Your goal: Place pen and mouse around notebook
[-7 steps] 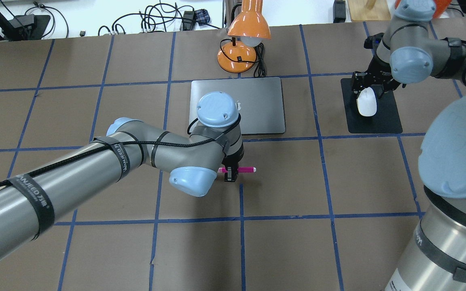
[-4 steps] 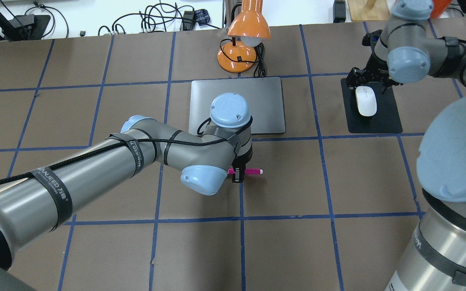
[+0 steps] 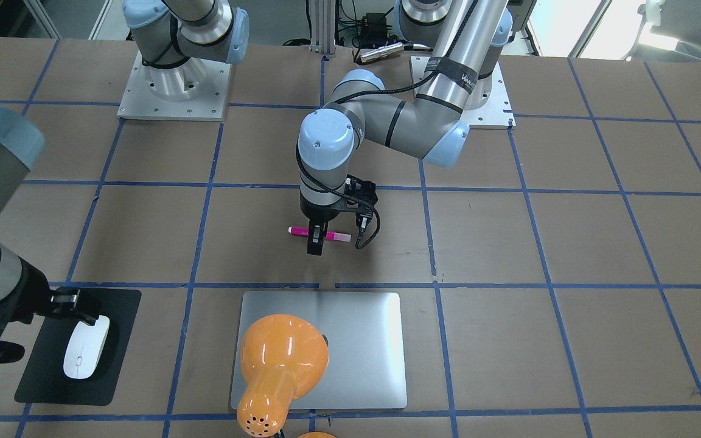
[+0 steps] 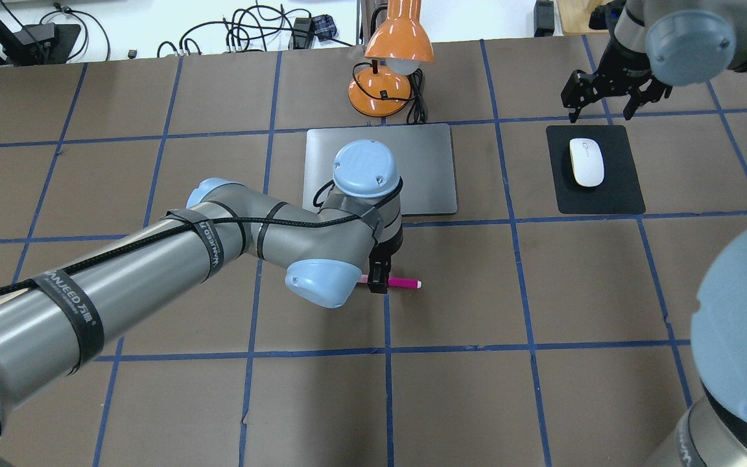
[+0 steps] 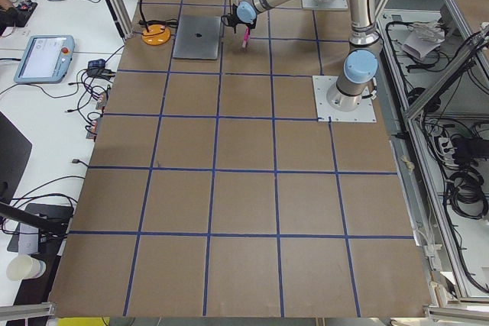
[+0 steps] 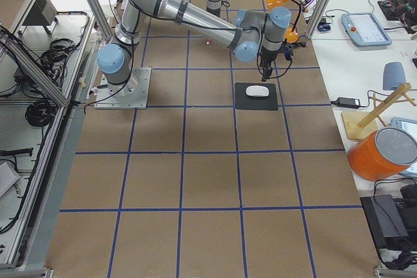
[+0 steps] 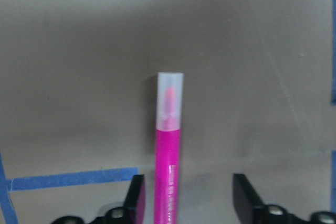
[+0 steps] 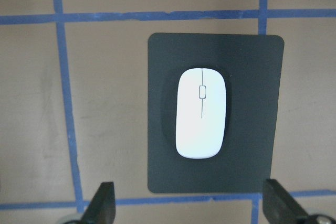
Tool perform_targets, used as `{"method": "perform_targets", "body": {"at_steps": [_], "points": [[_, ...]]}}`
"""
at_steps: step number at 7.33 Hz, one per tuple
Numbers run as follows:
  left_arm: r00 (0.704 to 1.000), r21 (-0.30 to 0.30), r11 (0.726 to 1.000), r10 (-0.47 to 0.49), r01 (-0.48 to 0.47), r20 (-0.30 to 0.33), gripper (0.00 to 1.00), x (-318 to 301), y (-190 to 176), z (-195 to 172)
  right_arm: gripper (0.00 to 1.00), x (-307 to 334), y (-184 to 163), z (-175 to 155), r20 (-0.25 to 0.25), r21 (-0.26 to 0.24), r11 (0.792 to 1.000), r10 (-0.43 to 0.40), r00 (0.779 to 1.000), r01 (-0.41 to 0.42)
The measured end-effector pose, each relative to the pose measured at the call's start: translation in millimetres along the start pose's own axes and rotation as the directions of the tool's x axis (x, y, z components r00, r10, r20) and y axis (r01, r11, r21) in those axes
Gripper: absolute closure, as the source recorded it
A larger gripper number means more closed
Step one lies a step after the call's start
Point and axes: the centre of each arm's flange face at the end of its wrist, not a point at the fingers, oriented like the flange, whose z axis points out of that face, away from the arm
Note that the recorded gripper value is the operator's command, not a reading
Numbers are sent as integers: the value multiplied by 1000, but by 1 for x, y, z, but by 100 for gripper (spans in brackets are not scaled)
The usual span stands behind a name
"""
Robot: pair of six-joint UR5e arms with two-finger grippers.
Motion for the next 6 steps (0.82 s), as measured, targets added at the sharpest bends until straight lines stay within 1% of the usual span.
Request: {"method": "perform_targets", "body": {"at_steps": [1,2,3,4,5,6], "points": [[993,14,993,118,-118,-9,0,-3,-7,-27,0,-11,19,-42,-2,9,1000,-14,1000,14],[964,20,964,265,-265,7,0,-9,-18,-57,0,-31,46,-82,-4,12,999,-33,999,33],[896,14,897,442,-443,29,0,-19,-42,-96,0,-54,74,-116,-3,15,999,-40,999,40],[814,8,815,580,-580,31,0,-29,-71,-134,0,-77,96,-141,2,22,999,-39,999,39],[710,11,710,703,-704,26,0,-41,-102,-168,0,-93,109,-153,7,31,999,-43,999,42],[591,15,591,806,-807,28,0,-54,-131,-196,0,-104,114,-158,12,36,999,-39,999,38]]}}
